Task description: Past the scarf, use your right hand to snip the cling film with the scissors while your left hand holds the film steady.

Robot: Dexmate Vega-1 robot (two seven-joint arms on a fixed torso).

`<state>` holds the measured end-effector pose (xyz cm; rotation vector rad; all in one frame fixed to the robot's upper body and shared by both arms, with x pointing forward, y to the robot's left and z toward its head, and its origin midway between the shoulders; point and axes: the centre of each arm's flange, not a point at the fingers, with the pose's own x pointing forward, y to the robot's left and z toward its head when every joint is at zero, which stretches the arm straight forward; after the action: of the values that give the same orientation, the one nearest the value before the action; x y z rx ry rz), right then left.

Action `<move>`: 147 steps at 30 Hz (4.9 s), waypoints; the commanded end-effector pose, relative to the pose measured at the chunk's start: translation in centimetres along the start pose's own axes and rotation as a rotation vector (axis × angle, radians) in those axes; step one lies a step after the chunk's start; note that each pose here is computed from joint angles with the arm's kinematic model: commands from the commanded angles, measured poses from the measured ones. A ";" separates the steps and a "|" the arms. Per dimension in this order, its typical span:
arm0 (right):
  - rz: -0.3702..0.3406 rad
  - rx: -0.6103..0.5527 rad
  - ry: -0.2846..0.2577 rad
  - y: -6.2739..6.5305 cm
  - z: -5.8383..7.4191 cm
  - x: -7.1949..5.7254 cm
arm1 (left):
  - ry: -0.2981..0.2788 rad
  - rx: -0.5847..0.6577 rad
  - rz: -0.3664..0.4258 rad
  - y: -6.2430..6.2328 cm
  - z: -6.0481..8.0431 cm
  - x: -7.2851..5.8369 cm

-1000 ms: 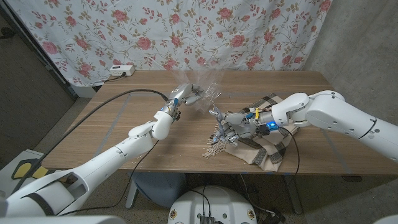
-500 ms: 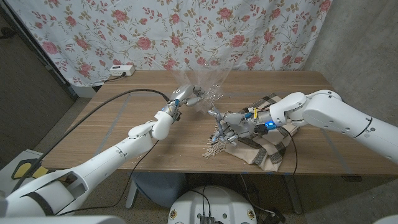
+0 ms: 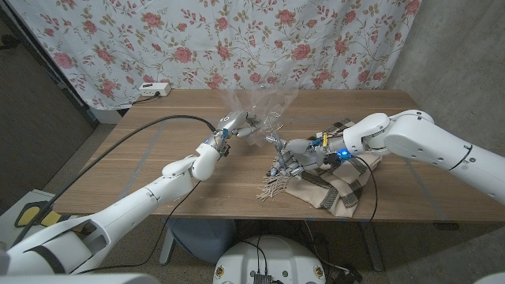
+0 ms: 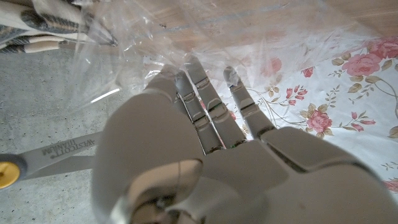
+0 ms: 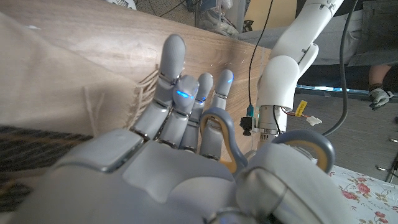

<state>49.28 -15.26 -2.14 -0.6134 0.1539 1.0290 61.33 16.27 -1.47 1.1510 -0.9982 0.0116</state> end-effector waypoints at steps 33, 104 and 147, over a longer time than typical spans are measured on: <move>0.008 -0.027 0.058 -0.8 -0.3 0.2 | -0.014 0.005 -0.002 0.5 -0.3 -0.8; 0.004 -0.019 0.059 -0.7 -1.2 -0.5 | -0.083 0.183 0.043 0.7 0.7 -2.6; 0.031 -0.030 0.054 -0.7 -1.2 -0.2 | -0.066 -0.099 0.052 -0.1 0.6 -2.6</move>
<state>49.77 -16.30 -2.79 -0.6696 0.1962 1.0412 59.11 17.18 -3.53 1.1059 -1.1123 0.0641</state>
